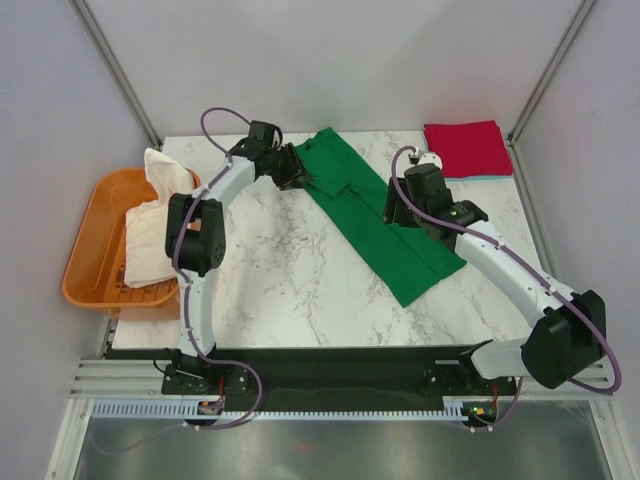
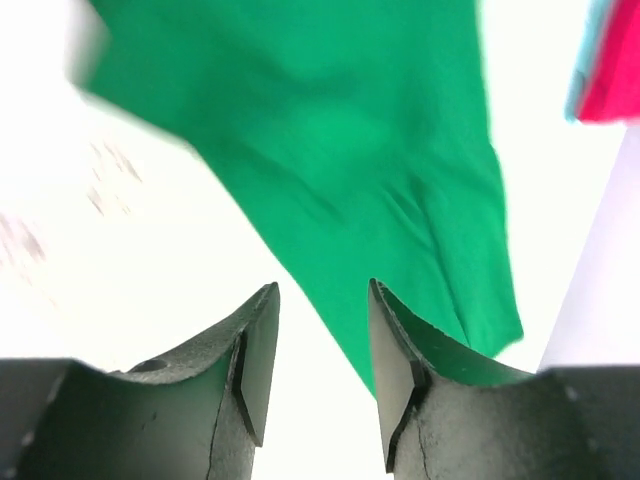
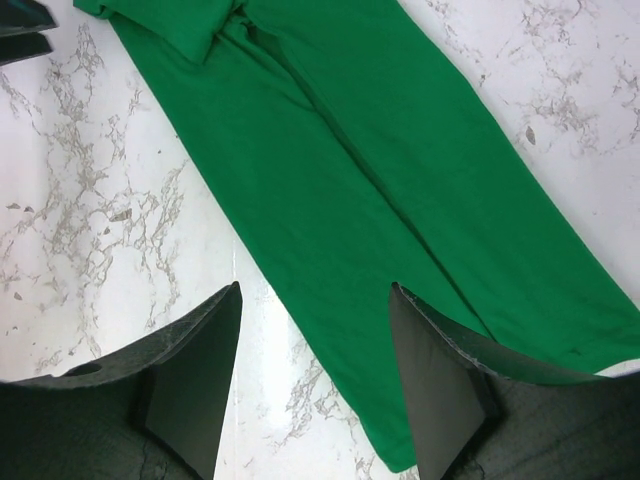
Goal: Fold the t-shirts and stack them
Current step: Fold the tshirt
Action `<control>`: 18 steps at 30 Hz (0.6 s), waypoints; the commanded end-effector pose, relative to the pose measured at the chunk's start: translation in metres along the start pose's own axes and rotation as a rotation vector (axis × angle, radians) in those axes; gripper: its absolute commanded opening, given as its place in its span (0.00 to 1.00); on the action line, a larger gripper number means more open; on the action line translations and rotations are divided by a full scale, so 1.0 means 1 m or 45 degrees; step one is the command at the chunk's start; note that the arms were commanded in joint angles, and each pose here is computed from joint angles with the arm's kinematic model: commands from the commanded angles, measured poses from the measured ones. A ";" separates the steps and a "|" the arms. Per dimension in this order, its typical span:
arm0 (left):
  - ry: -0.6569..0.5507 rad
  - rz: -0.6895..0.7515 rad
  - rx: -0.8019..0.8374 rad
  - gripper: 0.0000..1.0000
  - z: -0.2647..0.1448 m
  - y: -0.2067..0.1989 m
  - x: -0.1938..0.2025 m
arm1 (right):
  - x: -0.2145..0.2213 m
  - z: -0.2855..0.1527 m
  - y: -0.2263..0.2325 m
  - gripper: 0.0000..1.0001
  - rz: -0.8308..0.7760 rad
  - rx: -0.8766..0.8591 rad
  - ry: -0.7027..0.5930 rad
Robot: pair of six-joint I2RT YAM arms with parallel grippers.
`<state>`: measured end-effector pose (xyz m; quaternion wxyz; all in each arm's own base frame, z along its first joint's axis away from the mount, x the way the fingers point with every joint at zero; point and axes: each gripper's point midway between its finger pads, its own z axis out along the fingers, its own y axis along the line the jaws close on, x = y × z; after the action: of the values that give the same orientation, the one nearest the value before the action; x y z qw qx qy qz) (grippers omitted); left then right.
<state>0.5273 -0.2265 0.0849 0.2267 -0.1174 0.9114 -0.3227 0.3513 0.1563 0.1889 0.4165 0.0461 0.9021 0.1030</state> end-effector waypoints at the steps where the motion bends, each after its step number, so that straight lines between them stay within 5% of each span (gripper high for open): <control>1: -0.162 0.168 0.068 0.49 -0.071 -0.068 0.003 | -0.027 -0.022 0.003 0.69 0.029 -0.029 -0.089; 12: 0.043 0.035 0.048 0.44 -0.088 -0.129 0.225 | -0.055 -0.082 -0.014 0.69 0.128 -0.031 -0.185; 18: 0.131 0.114 0.201 0.44 -0.079 -0.193 0.292 | -0.060 -0.106 -0.015 0.69 0.136 -0.070 -0.236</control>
<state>0.2329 -0.4006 0.1284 0.1637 -0.0050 0.9281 -0.3343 0.3182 0.1197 0.2784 0.4810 0.0860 0.8620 0.1349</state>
